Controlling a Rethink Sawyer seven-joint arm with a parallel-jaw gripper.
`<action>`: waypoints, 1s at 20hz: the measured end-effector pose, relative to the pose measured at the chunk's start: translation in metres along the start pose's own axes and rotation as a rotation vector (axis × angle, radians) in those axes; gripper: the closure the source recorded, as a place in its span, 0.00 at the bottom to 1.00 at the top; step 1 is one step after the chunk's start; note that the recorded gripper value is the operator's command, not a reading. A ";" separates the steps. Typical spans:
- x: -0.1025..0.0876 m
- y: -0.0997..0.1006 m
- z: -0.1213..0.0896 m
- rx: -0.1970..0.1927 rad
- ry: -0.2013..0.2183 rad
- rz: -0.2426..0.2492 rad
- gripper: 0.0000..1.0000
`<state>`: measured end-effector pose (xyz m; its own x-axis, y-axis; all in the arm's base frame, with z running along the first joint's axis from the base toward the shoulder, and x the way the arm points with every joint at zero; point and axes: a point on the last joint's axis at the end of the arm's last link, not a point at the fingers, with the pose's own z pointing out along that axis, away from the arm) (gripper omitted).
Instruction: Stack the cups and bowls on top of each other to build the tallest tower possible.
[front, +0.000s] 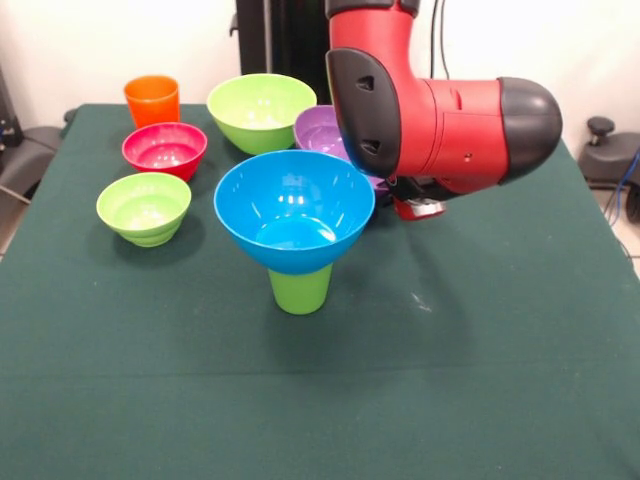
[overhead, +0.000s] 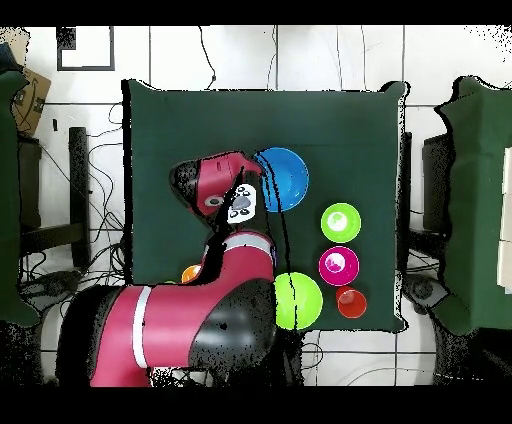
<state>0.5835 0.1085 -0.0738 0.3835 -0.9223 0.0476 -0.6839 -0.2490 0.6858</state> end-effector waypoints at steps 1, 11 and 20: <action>0.001 0.000 -0.001 0.001 0.001 0.001 1.00; 0.011 0.006 -0.021 0.028 0.016 0.019 1.00; 0.030 0.021 -0.055 0.058 0.046 0.056 1.00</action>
<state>0.6149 0.0921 -0.0184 0.3705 -0.9212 0.1191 -0.7396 -0.2150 0.6378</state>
